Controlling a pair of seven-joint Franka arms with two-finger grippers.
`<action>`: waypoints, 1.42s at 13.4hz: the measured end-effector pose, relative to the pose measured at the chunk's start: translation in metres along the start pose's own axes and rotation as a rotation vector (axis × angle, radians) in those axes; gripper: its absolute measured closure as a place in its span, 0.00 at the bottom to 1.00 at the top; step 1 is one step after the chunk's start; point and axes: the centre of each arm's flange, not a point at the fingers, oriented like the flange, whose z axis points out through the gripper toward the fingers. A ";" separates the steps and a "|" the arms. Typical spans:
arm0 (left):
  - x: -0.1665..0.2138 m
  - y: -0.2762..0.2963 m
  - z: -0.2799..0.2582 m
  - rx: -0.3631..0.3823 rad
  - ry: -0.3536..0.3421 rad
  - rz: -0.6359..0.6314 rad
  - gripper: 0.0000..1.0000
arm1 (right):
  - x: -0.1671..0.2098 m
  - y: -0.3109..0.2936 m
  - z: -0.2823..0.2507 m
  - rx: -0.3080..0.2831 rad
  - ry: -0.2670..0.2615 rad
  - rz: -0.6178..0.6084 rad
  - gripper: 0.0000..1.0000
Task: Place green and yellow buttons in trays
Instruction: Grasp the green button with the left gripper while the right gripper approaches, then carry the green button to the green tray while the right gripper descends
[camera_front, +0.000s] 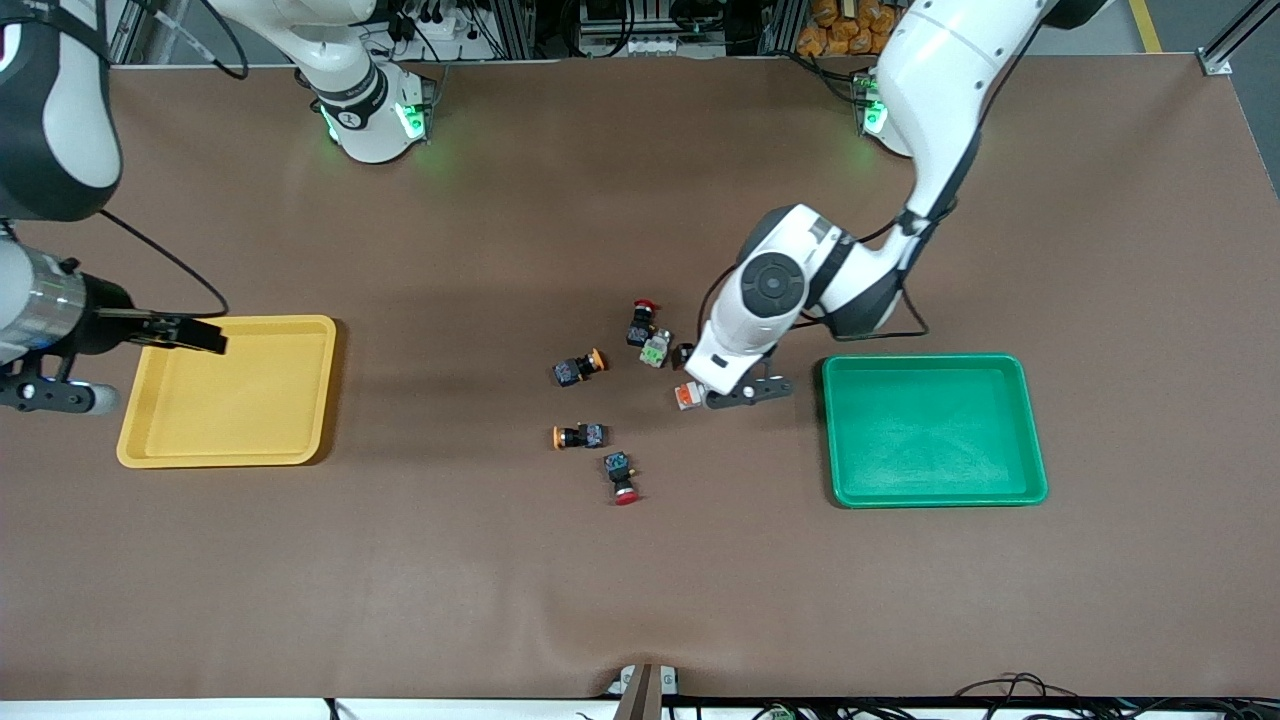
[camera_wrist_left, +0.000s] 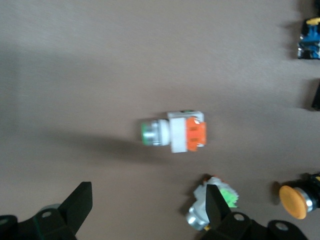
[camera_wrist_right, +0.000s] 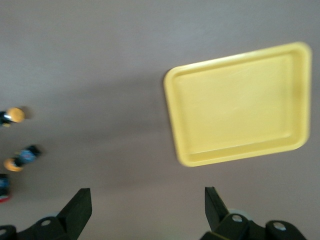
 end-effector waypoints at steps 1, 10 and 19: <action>0.002 0.004 0.009 -0.016 0.008 -0.001 0.00 | -0.003 -0.013 0.000 0.038 -0.007 0.037 0.00; 0.013 0.008 0.049 -0.033 0.063 -0.026 0.00 | -0.022 -0.127 0.016 0.082 0.048 0.256 0.00; 0.020 0.004 0.066 -0.053 0.081 -0.056 0.29 | -0.038 -0.166 0.048 0.060 0.017 0.477 0.00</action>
